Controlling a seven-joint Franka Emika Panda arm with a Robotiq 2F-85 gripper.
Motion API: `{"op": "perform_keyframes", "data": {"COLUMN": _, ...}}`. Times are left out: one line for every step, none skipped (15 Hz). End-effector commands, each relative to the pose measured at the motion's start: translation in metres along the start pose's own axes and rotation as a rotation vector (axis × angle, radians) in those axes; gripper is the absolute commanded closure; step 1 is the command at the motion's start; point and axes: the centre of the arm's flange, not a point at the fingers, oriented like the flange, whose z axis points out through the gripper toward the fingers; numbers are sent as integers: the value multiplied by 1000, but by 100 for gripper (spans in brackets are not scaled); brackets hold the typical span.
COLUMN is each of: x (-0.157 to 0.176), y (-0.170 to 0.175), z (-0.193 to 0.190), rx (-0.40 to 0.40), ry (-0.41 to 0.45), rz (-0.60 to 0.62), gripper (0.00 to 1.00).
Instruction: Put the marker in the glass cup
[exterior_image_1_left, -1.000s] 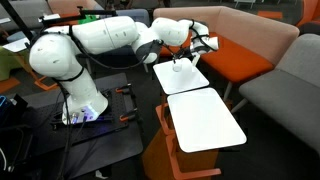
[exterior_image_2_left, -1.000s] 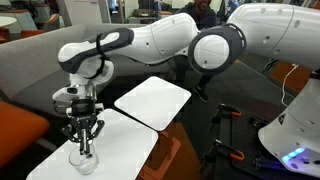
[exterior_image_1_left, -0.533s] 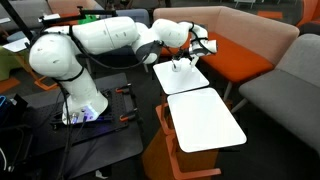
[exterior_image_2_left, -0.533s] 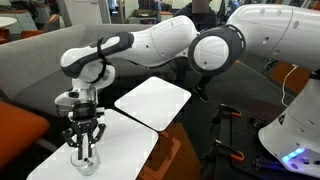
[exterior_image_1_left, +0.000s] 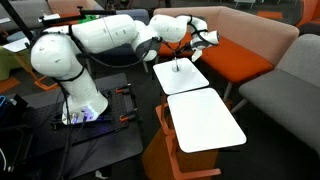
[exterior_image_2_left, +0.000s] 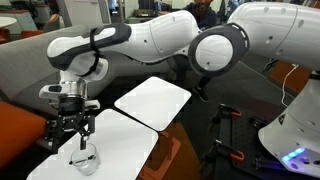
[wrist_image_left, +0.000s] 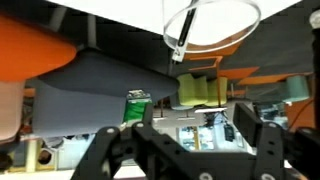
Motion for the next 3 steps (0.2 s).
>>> {"op": "perform_keyframes", "data": {"x": 10, "y": 28, "z": -6, "rx": 17, "ry": -89, "rz": 174, "gripper": 0}}
{"op": "perform_keyframes", "data": {"x": 17, "y": 28, "z": -3, "rx": 14, "ry": -123, "rz": 211, "gripper": 0}}
{"op": "perform_keyframes", "data": {"x": 23, "y": 28, "z": 1, "rx": 17, "ry": -153, "rz": 248, "gripper": 0}}
